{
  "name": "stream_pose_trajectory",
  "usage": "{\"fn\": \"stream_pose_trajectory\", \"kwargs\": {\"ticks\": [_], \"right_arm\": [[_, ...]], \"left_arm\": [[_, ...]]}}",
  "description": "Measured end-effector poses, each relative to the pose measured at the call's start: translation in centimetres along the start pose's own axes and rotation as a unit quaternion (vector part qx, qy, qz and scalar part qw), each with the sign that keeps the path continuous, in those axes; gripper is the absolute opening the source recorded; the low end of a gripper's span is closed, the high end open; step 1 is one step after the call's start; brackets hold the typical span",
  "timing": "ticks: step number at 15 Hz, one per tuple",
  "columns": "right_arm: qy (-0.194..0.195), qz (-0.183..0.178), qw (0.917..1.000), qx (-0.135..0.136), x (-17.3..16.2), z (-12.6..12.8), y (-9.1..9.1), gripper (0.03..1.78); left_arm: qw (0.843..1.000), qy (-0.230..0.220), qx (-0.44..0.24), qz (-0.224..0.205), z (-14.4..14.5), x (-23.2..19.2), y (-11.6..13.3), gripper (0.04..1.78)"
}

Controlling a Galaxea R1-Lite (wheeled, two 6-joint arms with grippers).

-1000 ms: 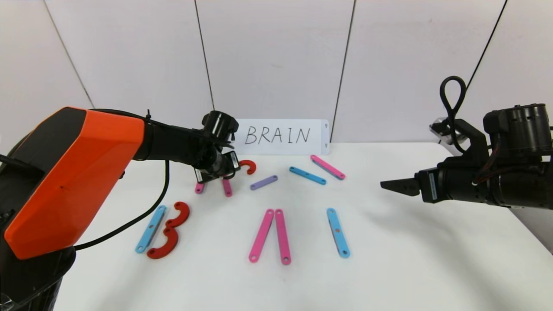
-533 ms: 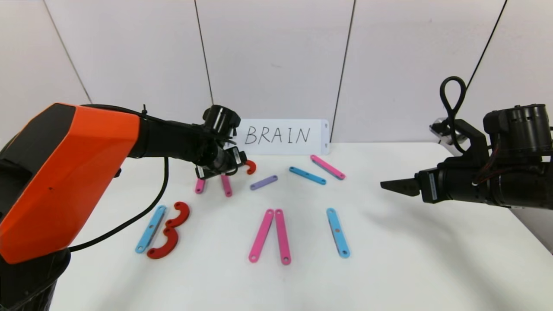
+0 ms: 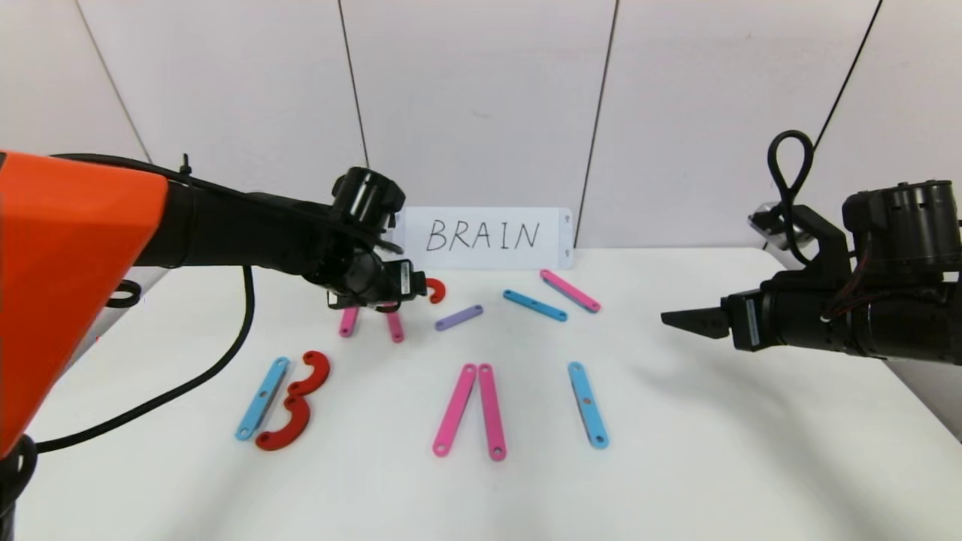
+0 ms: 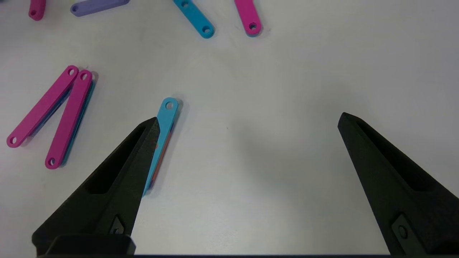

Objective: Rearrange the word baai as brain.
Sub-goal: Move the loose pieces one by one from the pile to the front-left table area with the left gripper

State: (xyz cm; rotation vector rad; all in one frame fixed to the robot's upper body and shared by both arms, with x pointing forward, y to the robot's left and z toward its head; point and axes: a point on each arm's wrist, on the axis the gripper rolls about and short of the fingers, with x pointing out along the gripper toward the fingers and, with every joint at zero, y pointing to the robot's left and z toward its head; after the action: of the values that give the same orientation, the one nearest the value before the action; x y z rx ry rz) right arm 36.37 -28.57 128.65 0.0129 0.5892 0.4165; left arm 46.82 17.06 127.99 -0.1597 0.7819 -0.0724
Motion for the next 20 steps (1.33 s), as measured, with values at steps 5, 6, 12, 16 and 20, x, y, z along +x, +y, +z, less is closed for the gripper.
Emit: {"fn": "stream_pose_trajectory", "kwargs": {"ticks": [5, 6, 12, 16, 20], "right_arm": [[0.001, 0.0, 1.0, 0.001, 0.0, -0.1, 0.0, 1.74], [0.001, 0.001, 1.0, 0.001, 0.0, -0.1, 0.0, 1.74], [-0.006, 0.003, 1.0, 0.0, -0.1, 0.3, 0.1, 1.74], [-0.011, 0.006, 0.9999, -0.005, -0.2, 0.6, 0.5, 1.74], [-0.011, 0.009, 0.9999, -0.007, -0.2, 0.6, 0.7, 1.74]], "left_arm": [[0.988, 0.062, 0.133, -0.051, -3.3, -2.9, 1.6, 1.74], [0.984, 0.071, 0.156, -0.05, -3.9, -3.2, 1.9, 1.74], [0.981, 0.061, 0.173, -0.055, -4.0, -4.5, 2.4, 1.74], [0.975, 0.033, 0.21, -0.062, -3.0, -5.7, 2.6, 1.74], [0.975, 0.029, 0.212, -0.061, -2.8, -5.9, 2.7, 1.74]]}}
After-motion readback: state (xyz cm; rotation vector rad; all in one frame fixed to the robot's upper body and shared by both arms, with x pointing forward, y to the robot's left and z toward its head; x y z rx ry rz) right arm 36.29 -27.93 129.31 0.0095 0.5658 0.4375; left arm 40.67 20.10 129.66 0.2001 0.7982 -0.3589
